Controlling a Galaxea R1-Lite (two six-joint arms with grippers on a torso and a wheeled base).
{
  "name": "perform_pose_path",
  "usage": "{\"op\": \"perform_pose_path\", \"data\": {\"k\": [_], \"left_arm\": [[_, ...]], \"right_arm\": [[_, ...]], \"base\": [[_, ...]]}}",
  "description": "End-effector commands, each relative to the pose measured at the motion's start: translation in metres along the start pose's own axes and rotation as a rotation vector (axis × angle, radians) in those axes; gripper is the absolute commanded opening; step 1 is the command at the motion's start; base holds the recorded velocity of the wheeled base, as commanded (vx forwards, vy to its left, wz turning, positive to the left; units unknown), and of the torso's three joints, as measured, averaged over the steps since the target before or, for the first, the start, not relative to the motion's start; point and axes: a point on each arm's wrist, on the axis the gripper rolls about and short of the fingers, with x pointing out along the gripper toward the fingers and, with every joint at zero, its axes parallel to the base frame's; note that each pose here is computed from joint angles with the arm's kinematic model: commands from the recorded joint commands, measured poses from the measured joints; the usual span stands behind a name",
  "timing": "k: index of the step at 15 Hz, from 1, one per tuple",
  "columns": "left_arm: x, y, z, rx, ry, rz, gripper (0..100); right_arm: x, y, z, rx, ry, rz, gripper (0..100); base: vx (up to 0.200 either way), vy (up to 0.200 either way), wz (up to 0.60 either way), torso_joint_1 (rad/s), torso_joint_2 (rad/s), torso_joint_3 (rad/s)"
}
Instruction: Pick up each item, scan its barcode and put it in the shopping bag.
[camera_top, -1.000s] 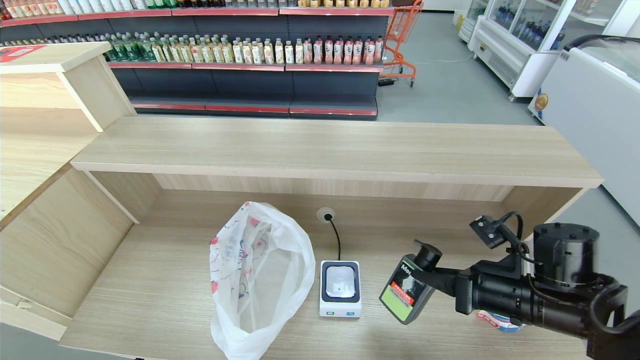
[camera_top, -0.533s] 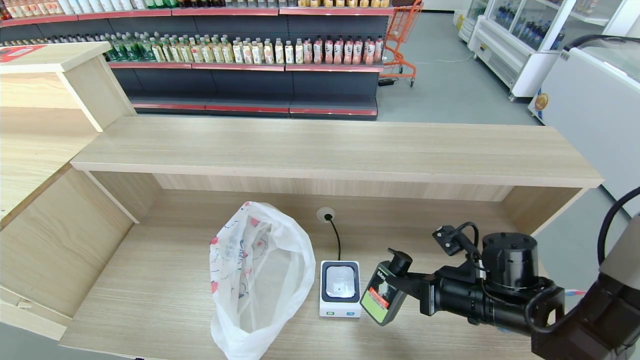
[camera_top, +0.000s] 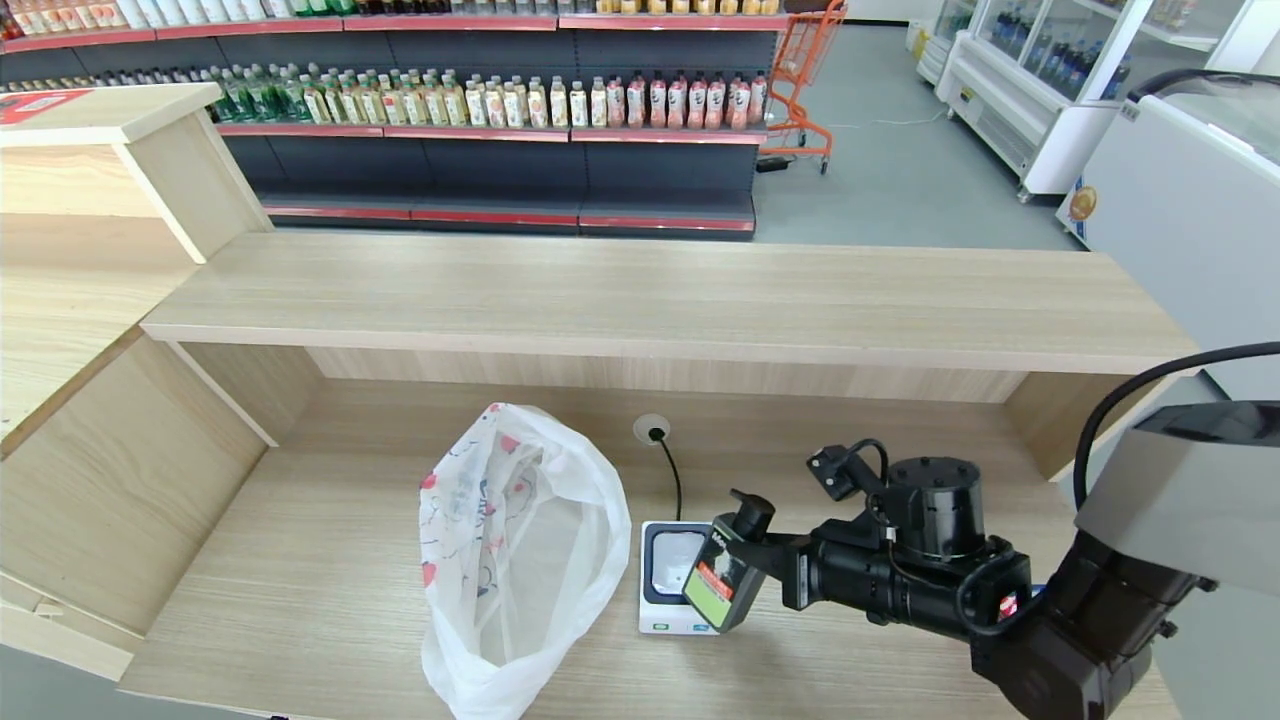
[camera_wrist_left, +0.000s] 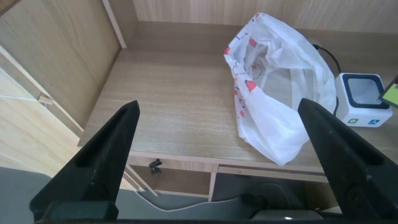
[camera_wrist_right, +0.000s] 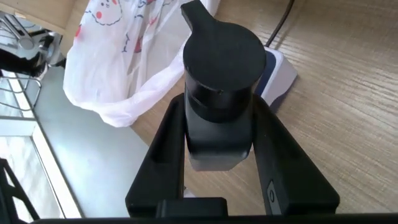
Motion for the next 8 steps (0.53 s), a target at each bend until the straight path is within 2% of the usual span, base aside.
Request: {"op": "perform_pose_path", "data": {"k": [1,8], "left_arm": [[0.0,0.0,0.0,0.0,0.0,0.0,100],[0.0,0.0,0.0,0.0,0.0,0.0,100]], "right_arm": [[0.012,0.002,-0.007,-0.003,0.019,0.003,0],[0.035,0.003,-0.003,-0.022,-0.012,0.019,0]], "base": [[0.0,0.0,0.0,0.0,0.0,0.0],[0.0,0.0,0.0,0.0,0.0,0.0]]}}
